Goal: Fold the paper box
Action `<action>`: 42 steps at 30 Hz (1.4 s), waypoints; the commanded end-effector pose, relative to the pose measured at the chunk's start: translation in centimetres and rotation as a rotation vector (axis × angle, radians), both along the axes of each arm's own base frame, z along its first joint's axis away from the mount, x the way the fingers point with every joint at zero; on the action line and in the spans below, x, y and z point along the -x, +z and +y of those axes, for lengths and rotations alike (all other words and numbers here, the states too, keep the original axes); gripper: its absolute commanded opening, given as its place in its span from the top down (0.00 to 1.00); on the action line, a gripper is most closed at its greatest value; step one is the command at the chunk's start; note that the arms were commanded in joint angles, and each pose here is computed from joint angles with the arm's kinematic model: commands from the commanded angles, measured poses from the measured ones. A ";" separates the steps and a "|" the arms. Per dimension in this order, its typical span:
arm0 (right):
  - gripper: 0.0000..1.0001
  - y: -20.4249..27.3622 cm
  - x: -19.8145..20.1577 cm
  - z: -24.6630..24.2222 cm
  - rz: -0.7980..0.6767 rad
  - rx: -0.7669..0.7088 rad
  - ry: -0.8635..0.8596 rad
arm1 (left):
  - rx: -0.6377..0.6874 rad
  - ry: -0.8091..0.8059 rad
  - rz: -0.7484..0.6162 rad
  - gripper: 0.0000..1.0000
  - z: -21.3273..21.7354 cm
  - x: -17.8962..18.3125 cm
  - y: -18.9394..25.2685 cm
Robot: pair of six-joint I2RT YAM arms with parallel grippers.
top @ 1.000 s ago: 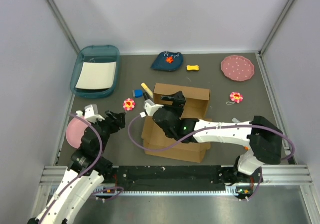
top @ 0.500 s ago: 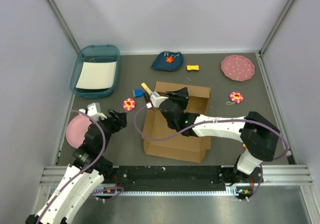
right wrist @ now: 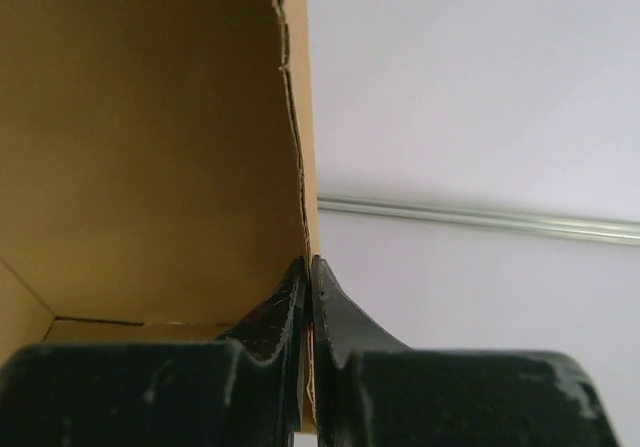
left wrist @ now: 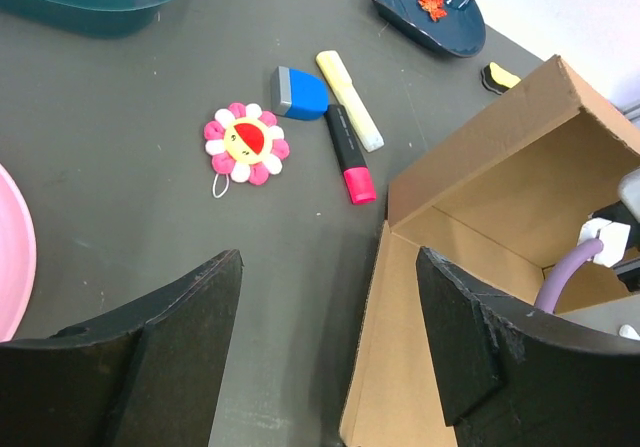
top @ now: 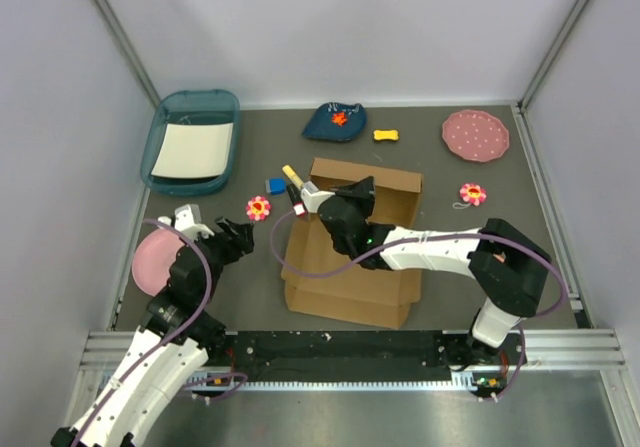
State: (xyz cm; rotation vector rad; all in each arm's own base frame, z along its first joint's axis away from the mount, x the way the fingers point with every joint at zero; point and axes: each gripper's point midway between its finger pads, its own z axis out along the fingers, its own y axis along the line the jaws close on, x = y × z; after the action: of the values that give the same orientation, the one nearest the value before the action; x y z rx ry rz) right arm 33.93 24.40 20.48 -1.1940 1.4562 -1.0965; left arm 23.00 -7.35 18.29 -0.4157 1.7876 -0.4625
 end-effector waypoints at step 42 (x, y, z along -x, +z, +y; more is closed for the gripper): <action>1.00 -6.7 6.0 -12.3 0.421 -2.067 -1.520 | 0.146 -0.155 -0.146 0.24 -5.8 -4.8 10.6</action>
State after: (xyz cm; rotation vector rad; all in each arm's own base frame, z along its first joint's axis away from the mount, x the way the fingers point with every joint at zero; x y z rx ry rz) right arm 29.92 10.94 16.36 0.9908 2.4692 0.3656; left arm 28.04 -12.93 28.72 -0.3370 1.6776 -0.6871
